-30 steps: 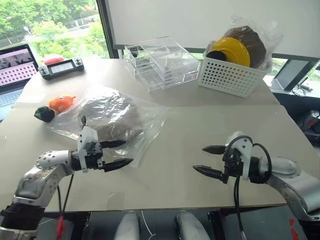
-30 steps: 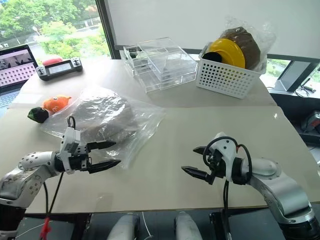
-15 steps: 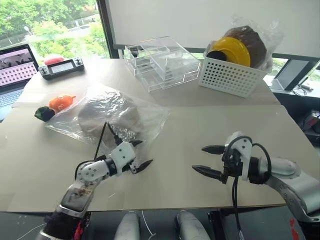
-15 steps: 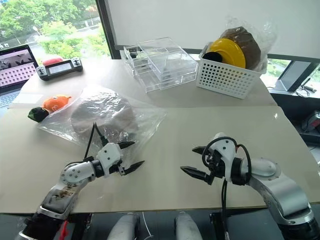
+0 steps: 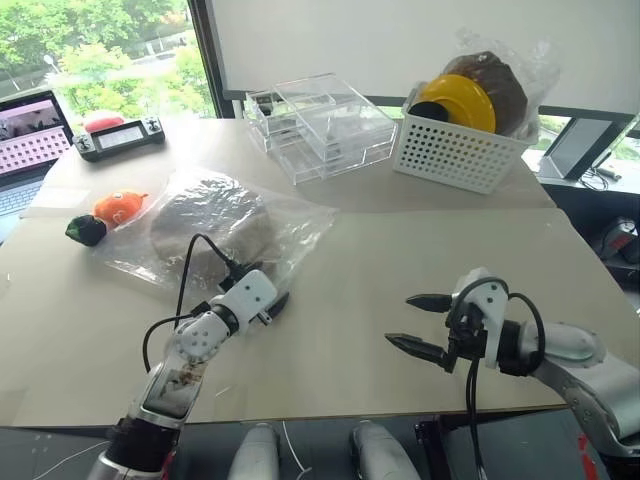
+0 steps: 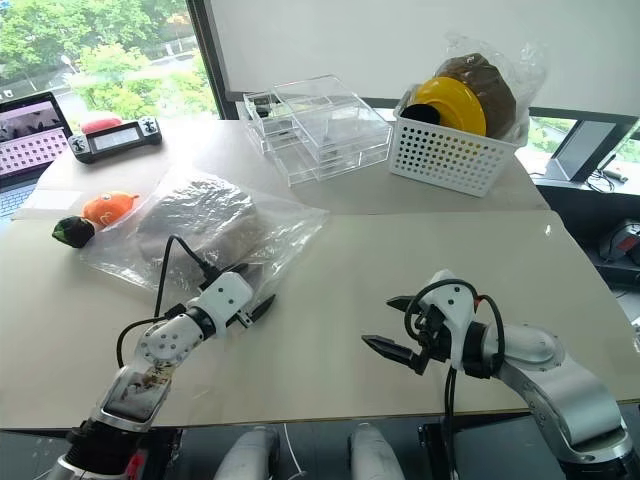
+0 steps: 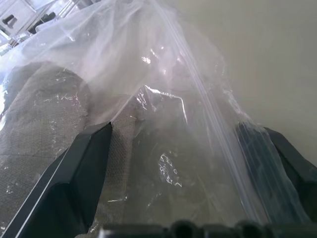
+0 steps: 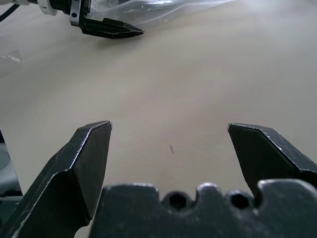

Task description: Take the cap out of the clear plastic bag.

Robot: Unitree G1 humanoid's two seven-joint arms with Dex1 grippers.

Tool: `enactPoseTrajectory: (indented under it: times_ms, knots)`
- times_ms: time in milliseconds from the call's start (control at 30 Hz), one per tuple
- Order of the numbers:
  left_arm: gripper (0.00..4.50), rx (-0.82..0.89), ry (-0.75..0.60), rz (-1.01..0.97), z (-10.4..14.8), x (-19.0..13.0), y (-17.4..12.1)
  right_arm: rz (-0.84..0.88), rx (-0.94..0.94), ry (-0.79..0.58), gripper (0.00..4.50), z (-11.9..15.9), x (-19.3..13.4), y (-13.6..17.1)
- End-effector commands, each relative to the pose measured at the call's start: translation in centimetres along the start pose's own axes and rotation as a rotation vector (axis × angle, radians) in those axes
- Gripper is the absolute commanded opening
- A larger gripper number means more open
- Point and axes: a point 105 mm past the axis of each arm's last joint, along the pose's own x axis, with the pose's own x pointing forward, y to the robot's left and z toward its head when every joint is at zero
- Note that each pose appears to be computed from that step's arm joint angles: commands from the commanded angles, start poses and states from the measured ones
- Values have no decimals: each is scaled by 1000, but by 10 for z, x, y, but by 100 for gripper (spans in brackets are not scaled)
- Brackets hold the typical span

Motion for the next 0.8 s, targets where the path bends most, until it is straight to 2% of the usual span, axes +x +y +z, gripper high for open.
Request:
enactPoseTrajectory:
  times_ms: [33, 100, 133, 200, 433, 500, 600, 700, 800]
  knots:
    - [399, -34, 49, 44, -5, -2, 13, 1, -35, -38, 450, 12, -2, 1]
    - [353, -40, 47, 40, -3, -3, 13, 0, -37, -39, 450, 12, -2, 1]
    - [311, -39, 46, 37, -2, -3, 13, 0, -37, -39, 450, 12, -2, 1]
    - [258, -42, 42, 34, 1, -4, 13, 1, -38, -41, 450, 12, -2, 1]
    - [6, -82, -12, -17, 13, -4, 12, 4, -40, -43, 450, 12, 1, 1]
    - [6, -138, -45, -85, 15, -5, 9, 3, -41, -45, 450, 13, 1, 1]
    - [6, -109, -124, -269, 12, -16, 9, 3, -41, -45, 450, 13, 1, 0]
    - [6, -37, -130, -304, 1, -15, 28, 6, -43, -44, 450, 13, 2, -1]
    - [6, 63, -184, -365, 6, -12, 36, 8, -44, -48, 450, 13, 4, -2]
